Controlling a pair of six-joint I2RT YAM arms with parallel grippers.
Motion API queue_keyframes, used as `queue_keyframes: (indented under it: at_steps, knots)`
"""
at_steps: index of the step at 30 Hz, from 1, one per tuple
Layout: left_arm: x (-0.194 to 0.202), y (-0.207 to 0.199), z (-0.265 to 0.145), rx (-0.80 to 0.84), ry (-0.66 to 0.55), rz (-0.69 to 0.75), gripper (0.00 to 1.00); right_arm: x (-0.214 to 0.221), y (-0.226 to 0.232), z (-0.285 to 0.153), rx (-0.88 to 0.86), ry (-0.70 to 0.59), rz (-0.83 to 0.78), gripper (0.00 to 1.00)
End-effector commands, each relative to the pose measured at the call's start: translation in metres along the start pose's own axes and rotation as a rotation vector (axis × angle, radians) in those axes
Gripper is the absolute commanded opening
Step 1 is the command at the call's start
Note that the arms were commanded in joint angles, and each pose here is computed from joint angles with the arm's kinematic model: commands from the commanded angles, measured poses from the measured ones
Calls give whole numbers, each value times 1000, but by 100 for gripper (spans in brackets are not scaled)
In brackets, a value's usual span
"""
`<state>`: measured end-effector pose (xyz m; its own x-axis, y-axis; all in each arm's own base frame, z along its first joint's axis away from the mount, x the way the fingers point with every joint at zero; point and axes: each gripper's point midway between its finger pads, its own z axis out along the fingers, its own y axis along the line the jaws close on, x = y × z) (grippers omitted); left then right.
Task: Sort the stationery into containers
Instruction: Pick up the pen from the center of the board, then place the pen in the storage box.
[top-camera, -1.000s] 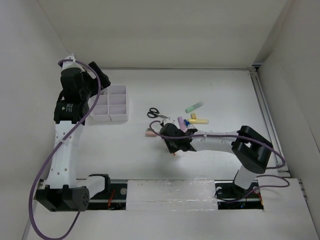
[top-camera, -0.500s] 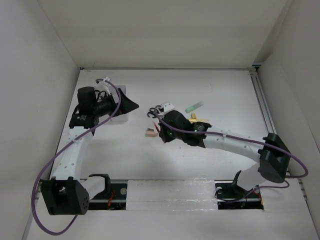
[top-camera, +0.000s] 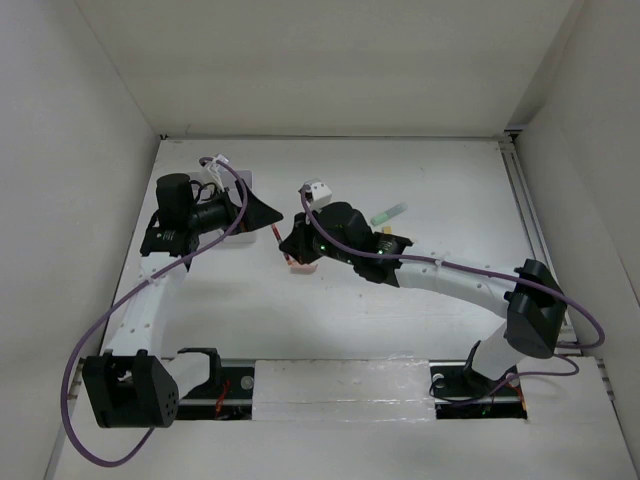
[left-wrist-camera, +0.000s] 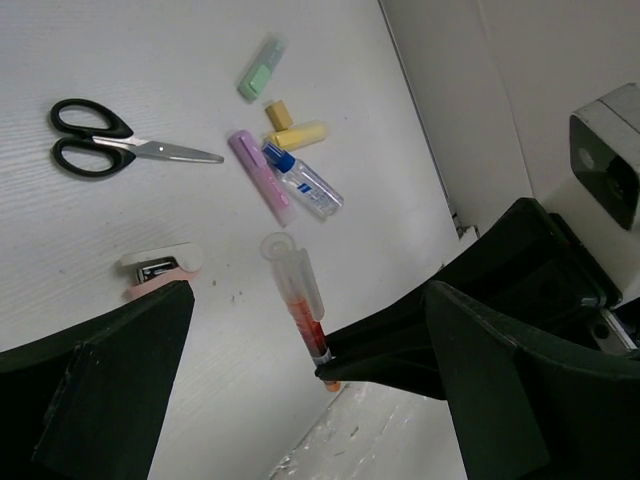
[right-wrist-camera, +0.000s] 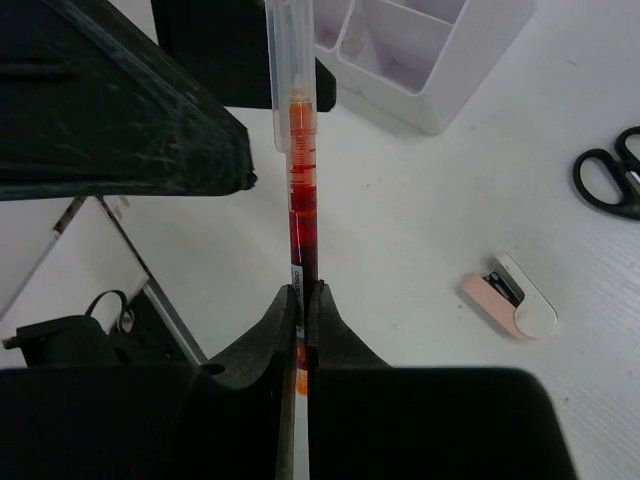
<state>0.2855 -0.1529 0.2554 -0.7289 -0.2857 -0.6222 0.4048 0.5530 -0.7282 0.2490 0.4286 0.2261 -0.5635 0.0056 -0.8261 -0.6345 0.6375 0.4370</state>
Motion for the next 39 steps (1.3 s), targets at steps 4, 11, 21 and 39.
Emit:
queue_keyframes:
  at_steps: [4,11,21,39]
  knots:
    - [-8,-6,-1,23,-14,43,78,-40,36,2,-125,-122,15,0]
    - [-7,-11,0,63,-1,53,18,-49,46,4,-178,-166,33,0]
    - [-40,25,1,-185,-157,-24,0,-52,48,1,-198,-195,44,100]
    - [-219,171,-125,-1333,-872,-191,0,25,-19,-78,-65,-108,41,100]
